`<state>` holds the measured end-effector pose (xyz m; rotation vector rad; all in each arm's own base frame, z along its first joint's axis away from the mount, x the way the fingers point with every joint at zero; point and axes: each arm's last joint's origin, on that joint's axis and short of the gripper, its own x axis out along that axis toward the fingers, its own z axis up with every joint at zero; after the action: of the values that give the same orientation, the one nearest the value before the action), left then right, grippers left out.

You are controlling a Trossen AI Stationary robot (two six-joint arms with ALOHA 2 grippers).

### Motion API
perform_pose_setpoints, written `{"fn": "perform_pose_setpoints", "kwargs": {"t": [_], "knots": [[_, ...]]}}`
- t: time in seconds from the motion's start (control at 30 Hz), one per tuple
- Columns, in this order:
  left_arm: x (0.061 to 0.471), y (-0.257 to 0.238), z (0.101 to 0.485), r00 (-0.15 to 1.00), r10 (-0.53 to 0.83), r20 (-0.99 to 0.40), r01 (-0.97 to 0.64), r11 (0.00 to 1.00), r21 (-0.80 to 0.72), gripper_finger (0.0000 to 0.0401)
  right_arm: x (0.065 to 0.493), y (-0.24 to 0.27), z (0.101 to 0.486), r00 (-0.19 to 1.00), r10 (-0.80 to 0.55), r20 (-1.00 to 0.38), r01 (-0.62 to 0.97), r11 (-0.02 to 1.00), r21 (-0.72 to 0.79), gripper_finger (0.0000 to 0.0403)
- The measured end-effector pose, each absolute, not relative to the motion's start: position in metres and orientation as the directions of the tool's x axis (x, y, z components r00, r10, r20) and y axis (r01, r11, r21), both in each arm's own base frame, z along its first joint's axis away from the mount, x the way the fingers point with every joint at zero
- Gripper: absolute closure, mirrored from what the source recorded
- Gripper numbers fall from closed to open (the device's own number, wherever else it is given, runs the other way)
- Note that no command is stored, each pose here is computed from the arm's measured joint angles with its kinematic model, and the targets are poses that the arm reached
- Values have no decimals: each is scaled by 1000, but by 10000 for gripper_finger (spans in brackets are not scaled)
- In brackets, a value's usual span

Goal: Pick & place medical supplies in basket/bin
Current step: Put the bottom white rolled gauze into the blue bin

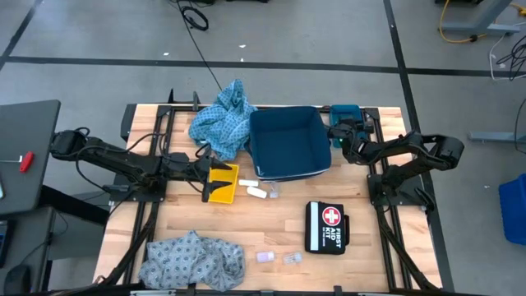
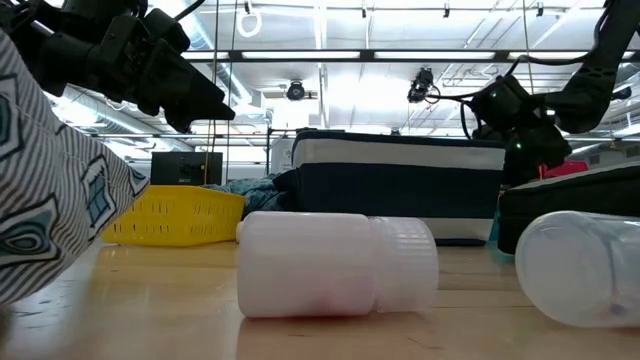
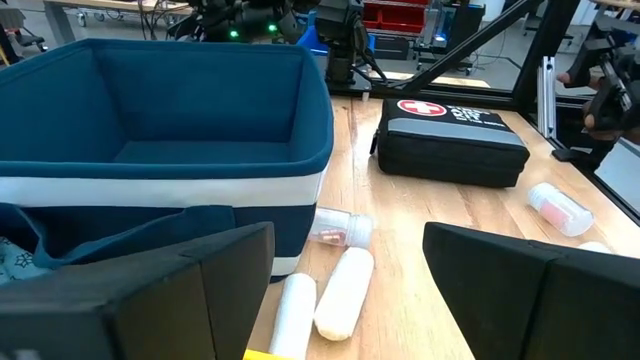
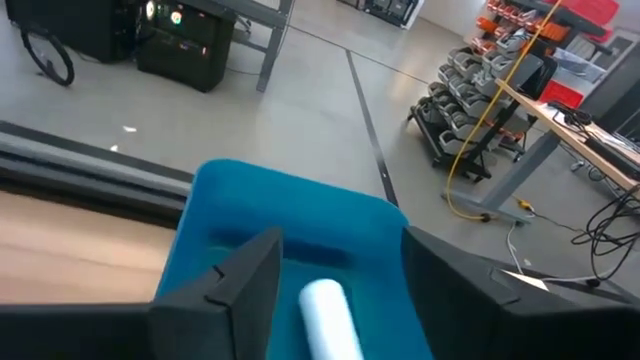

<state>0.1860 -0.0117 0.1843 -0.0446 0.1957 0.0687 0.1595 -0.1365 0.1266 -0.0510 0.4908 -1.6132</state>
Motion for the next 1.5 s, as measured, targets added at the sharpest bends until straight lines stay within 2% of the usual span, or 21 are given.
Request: {"fn": "perform_pose_setpoints", "kwargs": {"t": [0.33, 0.5, 0.8, 1.03, 1.27, 1.5], "knots": [[186, -12, 184, 979, 64, -196, -73, 997, -37, 141, 175, -134, 154, -2, -996, -91, 968, 21, -249, 220], [186, -12, 184, 978, 65, -196, -73, 997, -35, 141, 184, -126, 169, 122, -992, 2, 971, 119, -205, 220], [186, -12, 184, 979, 65, -196, -72, 997, -33, 141, 202, -98, 183, 358, -927, 109, 908, 318, -274, 220], [186, -12, 184, 978, 65, -196, -72, 997, -33, 141, 227, -53, 187, 607, -788, 103, 762, 540, -357, 220], [186, -13, 184, 980, 31, -197, -44, 997, -63, 141, 257, 2, 207, 786, -613, 85, 597, 716, -361, 220], [193, -15, 172, 966, 4, -258, -30, 995, -95, 141, 276, 54, 218, 923, -374, -84, 326, 881, -343, 220]]}}
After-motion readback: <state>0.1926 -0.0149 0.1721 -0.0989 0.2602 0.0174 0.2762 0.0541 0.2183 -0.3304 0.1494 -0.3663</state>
